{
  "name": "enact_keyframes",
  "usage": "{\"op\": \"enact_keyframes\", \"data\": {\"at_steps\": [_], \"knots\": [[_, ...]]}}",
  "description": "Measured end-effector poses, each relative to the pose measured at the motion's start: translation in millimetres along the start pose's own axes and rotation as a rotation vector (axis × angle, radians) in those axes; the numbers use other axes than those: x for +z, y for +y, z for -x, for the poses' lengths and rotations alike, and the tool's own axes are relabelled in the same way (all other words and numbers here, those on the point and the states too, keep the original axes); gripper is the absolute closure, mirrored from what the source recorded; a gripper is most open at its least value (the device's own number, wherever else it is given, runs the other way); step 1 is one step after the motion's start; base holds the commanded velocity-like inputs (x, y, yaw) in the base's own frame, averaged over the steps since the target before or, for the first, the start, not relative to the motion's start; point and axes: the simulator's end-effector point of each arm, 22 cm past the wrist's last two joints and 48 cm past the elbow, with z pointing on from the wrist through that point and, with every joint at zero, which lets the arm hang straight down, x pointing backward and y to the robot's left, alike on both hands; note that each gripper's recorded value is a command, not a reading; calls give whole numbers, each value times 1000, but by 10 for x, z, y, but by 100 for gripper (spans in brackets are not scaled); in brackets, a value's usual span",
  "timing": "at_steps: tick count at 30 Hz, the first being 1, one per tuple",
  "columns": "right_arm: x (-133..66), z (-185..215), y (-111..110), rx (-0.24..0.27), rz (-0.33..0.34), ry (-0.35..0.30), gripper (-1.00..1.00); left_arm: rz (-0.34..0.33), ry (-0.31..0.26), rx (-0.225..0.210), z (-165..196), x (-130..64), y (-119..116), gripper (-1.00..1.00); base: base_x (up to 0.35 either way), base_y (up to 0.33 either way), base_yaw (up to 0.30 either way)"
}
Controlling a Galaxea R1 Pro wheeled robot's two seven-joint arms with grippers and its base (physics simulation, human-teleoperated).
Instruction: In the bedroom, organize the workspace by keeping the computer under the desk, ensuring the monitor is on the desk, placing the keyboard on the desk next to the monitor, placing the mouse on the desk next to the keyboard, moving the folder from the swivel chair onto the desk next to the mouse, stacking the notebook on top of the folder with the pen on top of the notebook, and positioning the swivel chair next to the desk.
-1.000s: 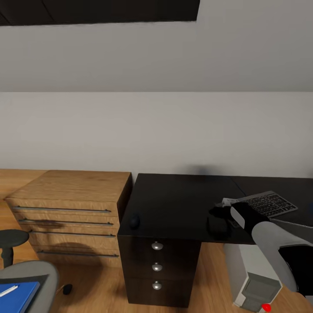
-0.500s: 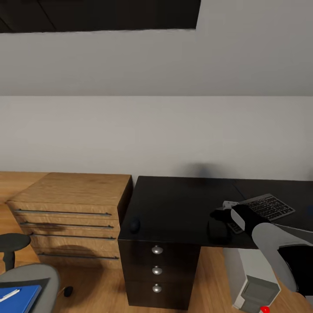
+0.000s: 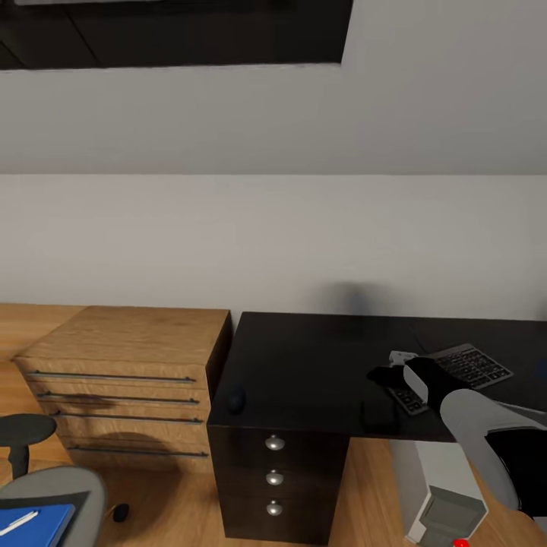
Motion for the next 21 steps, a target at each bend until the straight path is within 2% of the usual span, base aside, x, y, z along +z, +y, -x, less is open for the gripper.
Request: {"op": "enact_keyframes", "data": {"at_steps": [10,15,21], "knots": [[-129,149,4,0,-1,-9,-100,0,2,2,126,-99,45,-100,0,0,0],[-227,477,63,-16,7,-96,-100,-1,37,17,86,-130,57,-100,0,0,0],[-266,615,99,-24,13,-135,-100,-3,93,40,-37,-138,56,-100,0,0,0]]}}
